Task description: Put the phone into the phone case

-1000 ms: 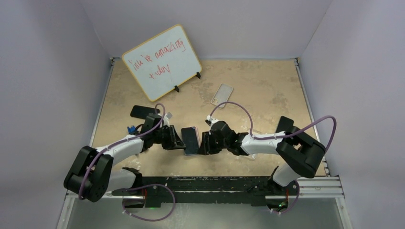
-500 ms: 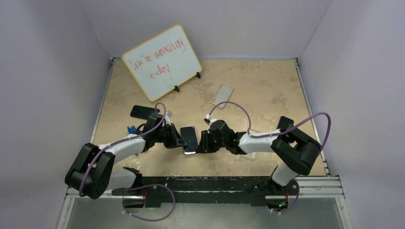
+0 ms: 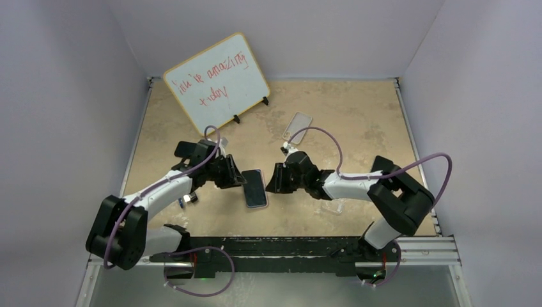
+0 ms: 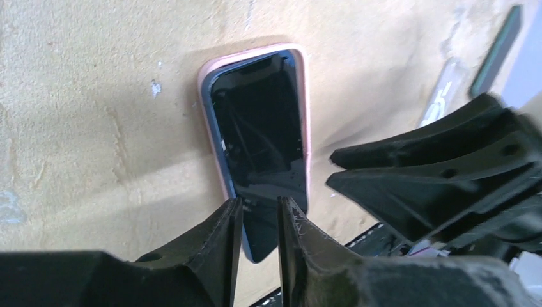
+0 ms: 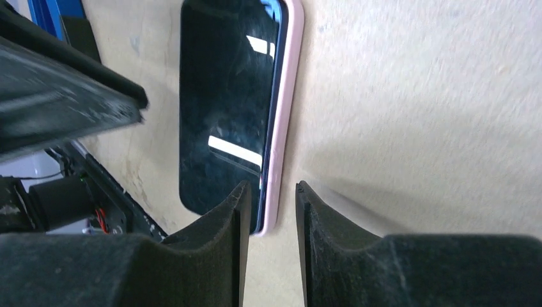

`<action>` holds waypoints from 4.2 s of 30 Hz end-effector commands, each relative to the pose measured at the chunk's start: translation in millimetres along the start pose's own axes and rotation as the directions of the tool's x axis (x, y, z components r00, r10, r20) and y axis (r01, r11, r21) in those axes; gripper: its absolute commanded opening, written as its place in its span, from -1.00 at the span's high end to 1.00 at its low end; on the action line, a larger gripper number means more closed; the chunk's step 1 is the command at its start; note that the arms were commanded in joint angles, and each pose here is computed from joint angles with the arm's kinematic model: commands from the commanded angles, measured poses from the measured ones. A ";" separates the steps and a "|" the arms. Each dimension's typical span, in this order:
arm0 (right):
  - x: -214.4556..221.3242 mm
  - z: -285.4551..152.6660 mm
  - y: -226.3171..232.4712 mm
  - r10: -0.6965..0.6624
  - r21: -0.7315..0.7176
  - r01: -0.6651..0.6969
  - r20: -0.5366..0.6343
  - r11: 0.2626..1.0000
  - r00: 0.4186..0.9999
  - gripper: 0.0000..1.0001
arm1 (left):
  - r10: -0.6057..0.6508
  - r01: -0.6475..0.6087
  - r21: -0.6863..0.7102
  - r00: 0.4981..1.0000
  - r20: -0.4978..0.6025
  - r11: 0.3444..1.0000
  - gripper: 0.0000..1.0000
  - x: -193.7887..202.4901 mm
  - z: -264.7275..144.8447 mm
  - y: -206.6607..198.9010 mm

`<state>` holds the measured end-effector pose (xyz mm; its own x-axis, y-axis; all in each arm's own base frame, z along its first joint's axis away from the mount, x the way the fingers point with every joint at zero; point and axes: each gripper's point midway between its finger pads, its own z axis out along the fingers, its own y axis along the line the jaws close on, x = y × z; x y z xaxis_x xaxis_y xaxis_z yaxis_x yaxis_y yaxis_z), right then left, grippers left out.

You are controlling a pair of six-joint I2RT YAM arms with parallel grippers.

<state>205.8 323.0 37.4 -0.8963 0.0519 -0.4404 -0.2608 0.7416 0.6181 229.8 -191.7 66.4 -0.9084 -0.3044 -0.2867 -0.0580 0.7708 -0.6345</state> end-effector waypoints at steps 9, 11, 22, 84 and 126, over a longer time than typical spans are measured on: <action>-22.6 30.6 5.3 -0.034 0.010 0.034 0.005 0.999 0.999 0.33 | 0.094 -0.089 0.071 0.992 -0.085 0.994 0.70 11.9 27.8 6.3; -19.9 34.0 5.2 -0.033 -0.001 0.033 -0.005 0.999 0.999 0.34 | 0.109 -0.103 0.079 0.990 -0.084 0.992 0.85 11.9 30.4 3.9; -8.4 35.2 20.4 -0.018 -0.142 0.014 -0.028 0.990 0.999 0.35 | 0.138 -0.138 0.017 0.987 -0.085 0.990 0.68 14.0 28.3 10.0; -44.4 -7.0 72.3 0.119 -0.496 -0.094 0.019 0.863 0.993 1.00 | 0.134 -0.122 0.301 0.991 -0.019 0.946 0.14 29.1 -13.3 -27.5; -62.6 -207.5 178.2 -0.051 -0.860 0.169 0.165 0.481 0.985 1.00 | 0.112 -0.463 0.799 0.882 0.457 0.383 -0.15 2.7 -208.5 -172.9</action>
<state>154.1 318.9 275.8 -0.8534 0.0951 -0.5125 -0.5202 -0.0929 0.8490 158.1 -212.2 303.7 -0.6575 -0.3896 -0.6449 0.6813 0.0582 -0.7297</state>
